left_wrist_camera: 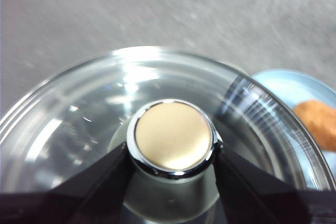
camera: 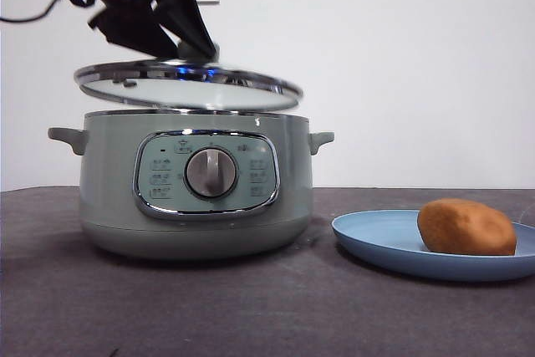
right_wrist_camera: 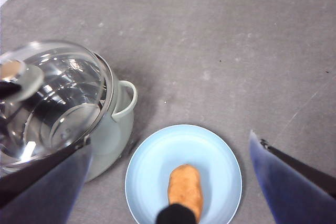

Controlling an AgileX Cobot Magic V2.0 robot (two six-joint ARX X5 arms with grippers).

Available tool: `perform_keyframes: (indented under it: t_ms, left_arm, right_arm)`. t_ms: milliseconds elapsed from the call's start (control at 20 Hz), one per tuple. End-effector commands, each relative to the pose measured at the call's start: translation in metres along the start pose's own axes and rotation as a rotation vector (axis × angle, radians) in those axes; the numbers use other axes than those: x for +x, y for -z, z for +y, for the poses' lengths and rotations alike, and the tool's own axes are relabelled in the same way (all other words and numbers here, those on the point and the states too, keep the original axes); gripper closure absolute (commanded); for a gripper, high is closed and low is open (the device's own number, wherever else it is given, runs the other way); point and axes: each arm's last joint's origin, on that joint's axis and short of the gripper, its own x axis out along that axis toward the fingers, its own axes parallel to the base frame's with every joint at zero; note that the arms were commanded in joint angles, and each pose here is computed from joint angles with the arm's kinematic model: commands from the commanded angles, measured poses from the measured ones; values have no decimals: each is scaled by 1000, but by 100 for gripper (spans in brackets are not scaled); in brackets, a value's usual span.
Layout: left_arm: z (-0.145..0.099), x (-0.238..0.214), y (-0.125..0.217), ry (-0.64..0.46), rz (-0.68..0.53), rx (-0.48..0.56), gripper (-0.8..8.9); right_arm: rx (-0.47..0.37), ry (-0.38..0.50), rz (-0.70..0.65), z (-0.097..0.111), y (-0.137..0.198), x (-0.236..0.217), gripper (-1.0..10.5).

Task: Take the potato out from the steamer,put the potato on the plate,close the lid

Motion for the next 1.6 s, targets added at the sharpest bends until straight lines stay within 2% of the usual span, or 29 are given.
perform_keyframes:
  t_ms: [50, 250, 400, 550, 600, 700, 750, 900, 1200, 1350, 1450, 1600]
  left_arm:
    - [2, 19, 2, 22, 4, 1, 822]
    - [5, 42, 18, 33, 109, -28, 822]
    - [4, 41, 27, 41, 202, -55, 822]
    - [4, 40, 30, 42, 236, -65, 808]
    - [4, 40, 30, 42, 235, -65, 759]
    - [4, 40, 30, 41, 234, -64, 489]
    - [4, 40, 29, 41, 228, -64, 389]
    - [4, 33, 23, 35, 210, -78, 376]
    - [-4, -12, -31, 32, 140, -57, 376]
    - [-10, -43, -64, 35, 115, -48, 376]
    - [-16, -65, -87, 87, 55, -34, 376]
    - [-27, -92, -110, 289, -50, -5, 376]
  right_arm:
    - [12, -2, -4, 0, -1, 0, 447]
    - [13, 0, 7, 0, 0, 0, 447]
    - [13, 0, 7, 0, 0, 0, 447]
    - [13, -1, 6, 0, 0, 0, 447]
    - [13, -1, 6, 0, 0, 1, 447]
    - [13, -1, 4, 0, 0, 1, 447]
    - [13, -1, 4, 0, 0, 1, 447]
    - [12, -3, 3, 0, 0, 1, 447]
    - [10, -19, -6, 1, -1, 1, 447]
    - [3, -145, -13, 5, -4, 3, 447]
    - [-18, -207, -23, 7, -7, 6, 447]
    - [-45, -257, -17, 9, -9, 13, 447]
